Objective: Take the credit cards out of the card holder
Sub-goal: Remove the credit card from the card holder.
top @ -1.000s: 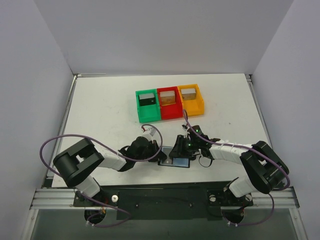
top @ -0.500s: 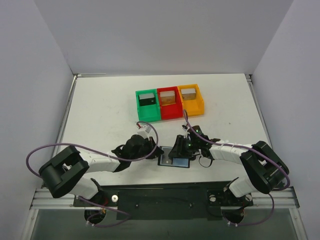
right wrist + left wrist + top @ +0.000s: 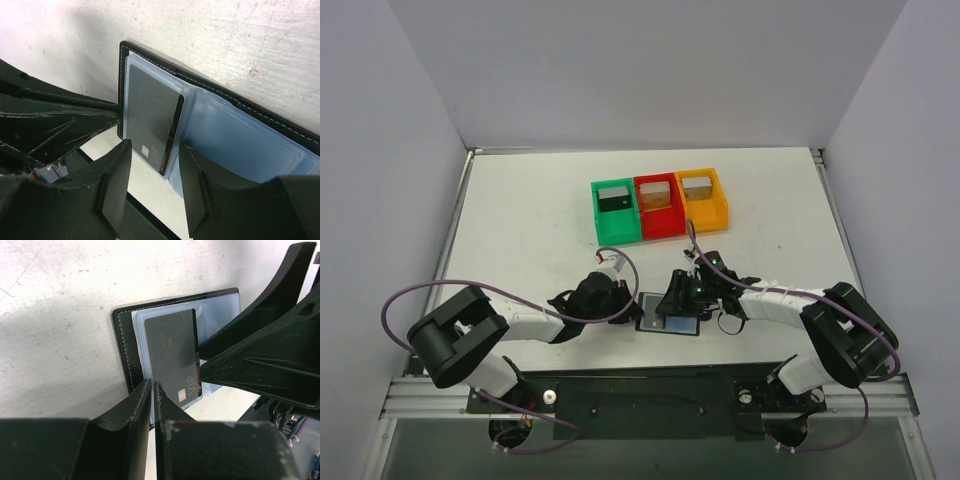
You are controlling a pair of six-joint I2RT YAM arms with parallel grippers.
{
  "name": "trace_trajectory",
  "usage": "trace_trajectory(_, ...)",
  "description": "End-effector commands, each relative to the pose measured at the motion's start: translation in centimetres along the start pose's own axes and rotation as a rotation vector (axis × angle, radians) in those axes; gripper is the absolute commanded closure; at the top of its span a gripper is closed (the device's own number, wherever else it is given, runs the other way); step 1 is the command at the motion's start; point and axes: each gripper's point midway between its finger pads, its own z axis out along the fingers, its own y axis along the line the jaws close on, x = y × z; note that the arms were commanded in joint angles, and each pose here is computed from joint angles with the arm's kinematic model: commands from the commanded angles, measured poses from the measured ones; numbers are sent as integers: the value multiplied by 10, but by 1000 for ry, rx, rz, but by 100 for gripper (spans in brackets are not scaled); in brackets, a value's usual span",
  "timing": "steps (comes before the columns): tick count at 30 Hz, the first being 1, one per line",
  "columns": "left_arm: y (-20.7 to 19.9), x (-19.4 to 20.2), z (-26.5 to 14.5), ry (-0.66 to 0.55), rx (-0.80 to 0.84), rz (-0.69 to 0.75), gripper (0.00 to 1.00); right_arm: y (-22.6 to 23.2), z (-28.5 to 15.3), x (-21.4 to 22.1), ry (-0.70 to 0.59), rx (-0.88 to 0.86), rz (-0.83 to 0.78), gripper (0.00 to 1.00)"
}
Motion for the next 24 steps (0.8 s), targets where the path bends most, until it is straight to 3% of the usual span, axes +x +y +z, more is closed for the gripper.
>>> trace_trajectory(1, -13, -9, 5, -20, 48, -4, 83, 1, -4, 2, 0, -4, -9, 61)
trace_trajectory(10, -16, -3, 10, 3, 53, 6, 78, 0, -5, 1, -1, 1, -8, 59)
trace_trajectory(24, -23, 19, 22, 60, 64, 21, 80, -1, -7, 3, -2, 9, -12, 59)
